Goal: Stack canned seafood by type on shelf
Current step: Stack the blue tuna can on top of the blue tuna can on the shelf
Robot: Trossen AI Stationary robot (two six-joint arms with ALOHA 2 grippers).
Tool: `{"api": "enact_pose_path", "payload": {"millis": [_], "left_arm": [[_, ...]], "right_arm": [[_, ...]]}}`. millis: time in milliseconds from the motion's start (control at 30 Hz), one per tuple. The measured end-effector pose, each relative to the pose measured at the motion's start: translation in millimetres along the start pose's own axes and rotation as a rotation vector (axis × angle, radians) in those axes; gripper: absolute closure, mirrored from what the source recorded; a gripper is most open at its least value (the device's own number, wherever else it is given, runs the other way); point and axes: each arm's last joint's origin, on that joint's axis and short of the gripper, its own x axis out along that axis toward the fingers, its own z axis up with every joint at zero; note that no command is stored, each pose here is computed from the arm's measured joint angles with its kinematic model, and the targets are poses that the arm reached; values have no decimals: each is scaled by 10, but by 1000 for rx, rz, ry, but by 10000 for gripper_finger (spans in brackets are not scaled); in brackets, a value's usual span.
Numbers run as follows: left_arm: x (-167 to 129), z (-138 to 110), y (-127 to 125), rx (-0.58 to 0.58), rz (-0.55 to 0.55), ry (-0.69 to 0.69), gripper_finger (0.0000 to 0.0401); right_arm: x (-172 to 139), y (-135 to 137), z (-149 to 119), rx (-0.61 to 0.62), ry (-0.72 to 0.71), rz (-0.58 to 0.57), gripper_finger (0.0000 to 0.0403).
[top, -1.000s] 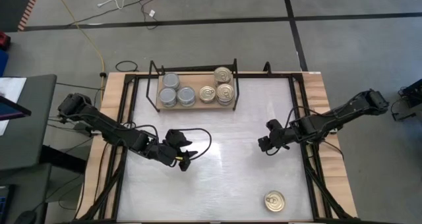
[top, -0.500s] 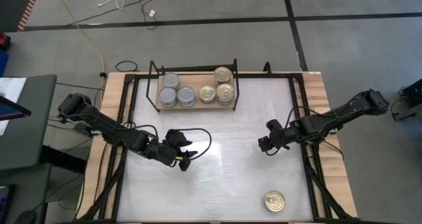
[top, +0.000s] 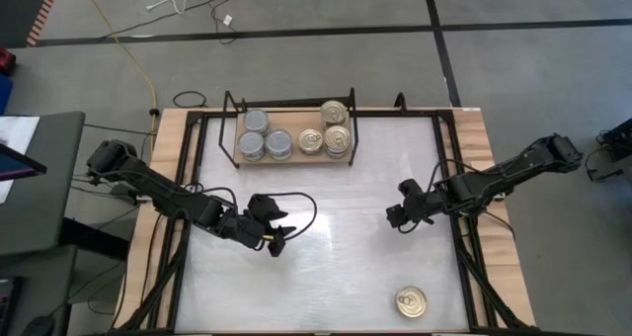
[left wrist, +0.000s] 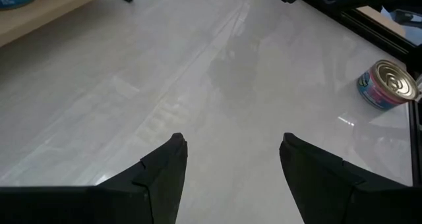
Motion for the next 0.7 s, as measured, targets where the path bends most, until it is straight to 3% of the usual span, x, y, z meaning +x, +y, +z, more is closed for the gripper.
{"api": "enact_pose_path", "payload": {"millis": [500, 700], "left_arm": [[1, -1, 0, 1, 1, 1, 171], [0, -12, 11, 10, 11, 10, 171]], "right_arm": [[-1, 19, -2, 0, -3, 19, 262], [-50, 63, -141, 14, 42, 42, 268]]}}
